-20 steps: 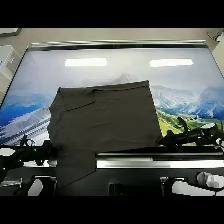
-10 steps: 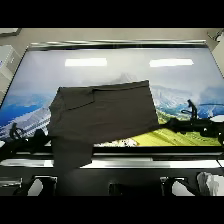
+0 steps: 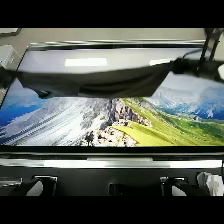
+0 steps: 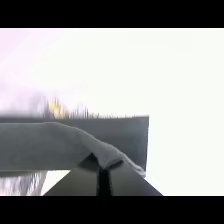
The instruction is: Fold the clothes and pants, and hang the long-sleeved shirts on hangers.
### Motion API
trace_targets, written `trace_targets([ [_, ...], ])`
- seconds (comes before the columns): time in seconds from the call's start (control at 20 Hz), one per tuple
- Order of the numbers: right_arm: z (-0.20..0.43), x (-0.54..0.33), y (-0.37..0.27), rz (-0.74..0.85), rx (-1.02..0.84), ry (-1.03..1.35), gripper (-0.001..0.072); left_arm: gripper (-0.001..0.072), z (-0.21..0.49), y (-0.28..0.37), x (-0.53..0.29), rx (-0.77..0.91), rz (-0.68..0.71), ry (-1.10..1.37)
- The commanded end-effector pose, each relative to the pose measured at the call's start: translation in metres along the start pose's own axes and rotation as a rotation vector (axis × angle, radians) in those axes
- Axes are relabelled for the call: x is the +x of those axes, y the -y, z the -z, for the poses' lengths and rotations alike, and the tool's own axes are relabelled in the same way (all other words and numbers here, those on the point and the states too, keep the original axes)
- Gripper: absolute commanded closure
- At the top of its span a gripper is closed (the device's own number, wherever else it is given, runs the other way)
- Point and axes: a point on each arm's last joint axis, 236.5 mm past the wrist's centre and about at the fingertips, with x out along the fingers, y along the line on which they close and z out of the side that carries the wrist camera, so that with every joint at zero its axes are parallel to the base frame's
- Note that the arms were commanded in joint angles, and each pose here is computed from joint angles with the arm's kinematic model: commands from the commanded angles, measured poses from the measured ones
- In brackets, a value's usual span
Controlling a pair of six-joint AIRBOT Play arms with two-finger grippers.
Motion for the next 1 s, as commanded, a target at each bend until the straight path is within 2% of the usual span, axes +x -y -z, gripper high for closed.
trace_targets([
  [0.0,-0.107,-0.074,-0.024,0.066,-0.088,0.252,0.0679,0.0686,-0.098,0.084,-0.049,0.223,0.071,0.236],
  [0.1,-0.132,-0.129,-0.042,0.063,-0.129,0.302,0.0679,0.0685,-0.128,0.113,-0.099,0.295,0.055,0.332],
  [0.25,-0.141,-0.224,-0.072,0.051,-0.176,0.397,0.0679,0.0685,-0.122,0.128,-0.172,0.387,-0.051,0.327],
  [0.4,-0.126,-0.315,-0.09,0.07,-0.193,0.487,0.0679,0.0685,-0.099,0.107,-0.238,0.319,-0.216,0.343],
  [0.5,-0.114,-0.346,-0.07,0.175,-0.139,0.497,0.0679,0.0685,-0.095,0.085,-0.274,0.218,-0.33,0.403],
  [0.55,-0.106,-0.348,-0.056,0.229,-0.11,0.469,0.0679,0.0685,-0.094,0.081,-0.278,0.203,-0.345,0.409],
  [0.7,-0.089,-0.281,-0.039,0.231,-0.082,0.283,0.0679,0.0685,-0.079,0.066,-0.225,0.205,-0.327,0.256],
  [0.95,-0.027,-0.075,0.003,0.176,-0.005,-0.137,0.0678,0.0682,-0.014,-0.027,-0.029,0.179,-0.319,-0.19],
])
